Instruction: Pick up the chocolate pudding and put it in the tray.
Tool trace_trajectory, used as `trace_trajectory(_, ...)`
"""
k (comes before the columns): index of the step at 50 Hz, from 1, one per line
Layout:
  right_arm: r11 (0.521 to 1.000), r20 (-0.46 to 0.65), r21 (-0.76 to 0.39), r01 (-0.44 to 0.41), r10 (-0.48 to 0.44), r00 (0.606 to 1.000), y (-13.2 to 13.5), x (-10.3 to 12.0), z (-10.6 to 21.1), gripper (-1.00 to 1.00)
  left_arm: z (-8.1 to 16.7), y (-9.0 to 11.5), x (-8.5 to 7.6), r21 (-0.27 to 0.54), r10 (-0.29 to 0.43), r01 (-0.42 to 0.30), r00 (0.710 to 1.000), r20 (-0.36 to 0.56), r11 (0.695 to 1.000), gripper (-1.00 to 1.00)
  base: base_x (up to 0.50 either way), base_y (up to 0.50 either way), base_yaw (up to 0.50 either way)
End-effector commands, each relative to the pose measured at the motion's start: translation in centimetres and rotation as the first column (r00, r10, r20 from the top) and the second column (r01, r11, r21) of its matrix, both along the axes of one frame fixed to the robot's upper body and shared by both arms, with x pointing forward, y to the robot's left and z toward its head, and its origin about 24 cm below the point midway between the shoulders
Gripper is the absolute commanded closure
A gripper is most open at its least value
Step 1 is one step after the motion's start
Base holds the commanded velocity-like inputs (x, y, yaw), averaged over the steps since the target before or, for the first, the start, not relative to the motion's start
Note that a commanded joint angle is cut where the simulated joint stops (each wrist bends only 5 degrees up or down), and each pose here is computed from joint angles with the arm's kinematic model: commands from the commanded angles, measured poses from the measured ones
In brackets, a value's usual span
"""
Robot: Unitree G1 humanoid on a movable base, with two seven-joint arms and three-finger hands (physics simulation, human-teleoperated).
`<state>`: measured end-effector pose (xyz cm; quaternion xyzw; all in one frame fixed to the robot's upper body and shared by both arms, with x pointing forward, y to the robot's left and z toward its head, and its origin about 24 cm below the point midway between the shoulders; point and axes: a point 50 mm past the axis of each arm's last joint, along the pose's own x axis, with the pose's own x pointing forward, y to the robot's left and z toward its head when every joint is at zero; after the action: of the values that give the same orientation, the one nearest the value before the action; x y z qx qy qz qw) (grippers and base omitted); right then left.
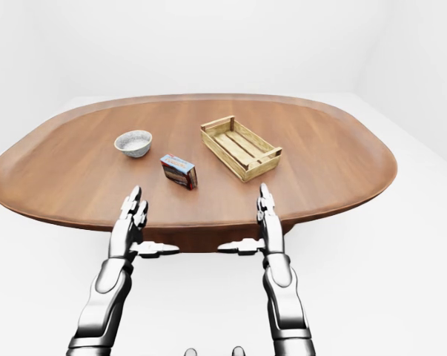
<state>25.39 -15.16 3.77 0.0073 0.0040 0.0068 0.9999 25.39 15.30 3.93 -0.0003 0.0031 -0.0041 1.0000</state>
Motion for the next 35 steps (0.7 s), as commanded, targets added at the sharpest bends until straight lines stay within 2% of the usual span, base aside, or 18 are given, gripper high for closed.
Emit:
trace_trajectory(1,1.0,0.008,0.026,-0.009,0.008,1.0,-0.6,-0.18,-0.31,-1.0,-0.26,0.7,-0.08,-0.002,-0.019,0.019,1.0,-0.006,1.0,-1.0,0.0,0.0,0.0)
trace_trajectory(26,1.0,0.032,-0.001,0.001,-0.001,0.999,-0.61,-0.37,-0.12,-1.0,-0.07,0.66,-0.29,-0.007,-0.023,0.023,1.0,-0.001,1.0,-1.0,0.0,0.0,0.0)
trace_trajectory(35,1.0,0.028,-0.003,0.008,-0.008,1.0,-0.67,-0.26,-0.2,-1.0,0.11,0.63,-0.39,-0.005,-0.02,0.02,1.0,-0.001,1.0,-1.0,0.0,0.31,0.0)
